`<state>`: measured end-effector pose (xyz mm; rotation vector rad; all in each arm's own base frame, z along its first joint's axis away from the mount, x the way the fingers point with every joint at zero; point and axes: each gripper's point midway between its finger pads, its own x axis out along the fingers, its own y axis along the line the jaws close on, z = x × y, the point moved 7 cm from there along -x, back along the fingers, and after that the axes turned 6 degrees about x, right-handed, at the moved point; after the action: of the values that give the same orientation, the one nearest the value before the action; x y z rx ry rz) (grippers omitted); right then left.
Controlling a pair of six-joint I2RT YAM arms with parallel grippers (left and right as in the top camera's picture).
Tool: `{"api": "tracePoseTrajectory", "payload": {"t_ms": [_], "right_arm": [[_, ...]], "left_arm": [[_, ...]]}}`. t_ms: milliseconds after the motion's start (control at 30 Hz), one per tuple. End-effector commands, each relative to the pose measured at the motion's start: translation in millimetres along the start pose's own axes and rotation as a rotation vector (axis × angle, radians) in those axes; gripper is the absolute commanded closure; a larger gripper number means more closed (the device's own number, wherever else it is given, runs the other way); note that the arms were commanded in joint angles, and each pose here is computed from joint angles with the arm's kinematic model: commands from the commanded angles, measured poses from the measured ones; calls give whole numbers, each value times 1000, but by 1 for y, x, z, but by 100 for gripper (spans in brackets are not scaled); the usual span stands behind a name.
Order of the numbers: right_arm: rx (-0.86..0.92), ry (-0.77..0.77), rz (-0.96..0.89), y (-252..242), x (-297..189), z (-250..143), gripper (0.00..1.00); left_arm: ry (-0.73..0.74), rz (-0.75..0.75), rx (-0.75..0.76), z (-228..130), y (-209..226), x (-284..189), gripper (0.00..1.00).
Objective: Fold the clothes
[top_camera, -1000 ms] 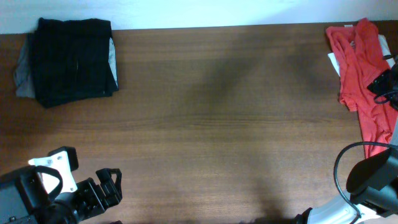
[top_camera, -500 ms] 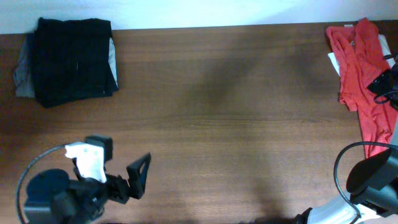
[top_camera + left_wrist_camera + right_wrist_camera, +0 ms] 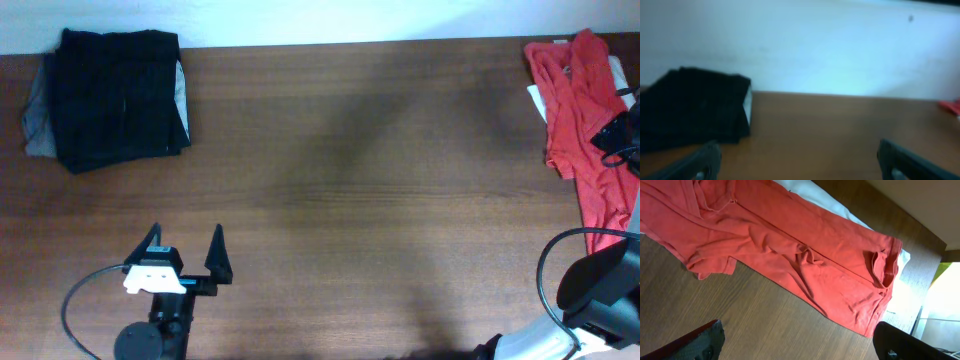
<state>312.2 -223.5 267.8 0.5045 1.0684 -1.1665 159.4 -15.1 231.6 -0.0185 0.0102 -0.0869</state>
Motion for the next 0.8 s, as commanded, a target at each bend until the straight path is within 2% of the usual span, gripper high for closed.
{"api": "tracePoseTrajectory", "payload": {"t_ms": [0, 133, 233, 300, 767], "right_arm": [[19, -25, -3, -5, -7, 3, 2], [19, -25, -3, -5, -7, 3, 2], [19, -25, -3, -5, -7, 3, 2], [19, -25, -3, -5, -7, 3, 2], [19, -25, -3, -5, -7, 3, 2]], "left_arm": [[-14, 49, 12, -33, 8, 10, 1], [0, 50, 12, -56, 11, 17, 1], [69, 89, 10, -69, 18, 16, 1], [71, 88, 55, -69, 19, 16, 1], [71, 89, 56, -69, 19, 16, 1]]}}
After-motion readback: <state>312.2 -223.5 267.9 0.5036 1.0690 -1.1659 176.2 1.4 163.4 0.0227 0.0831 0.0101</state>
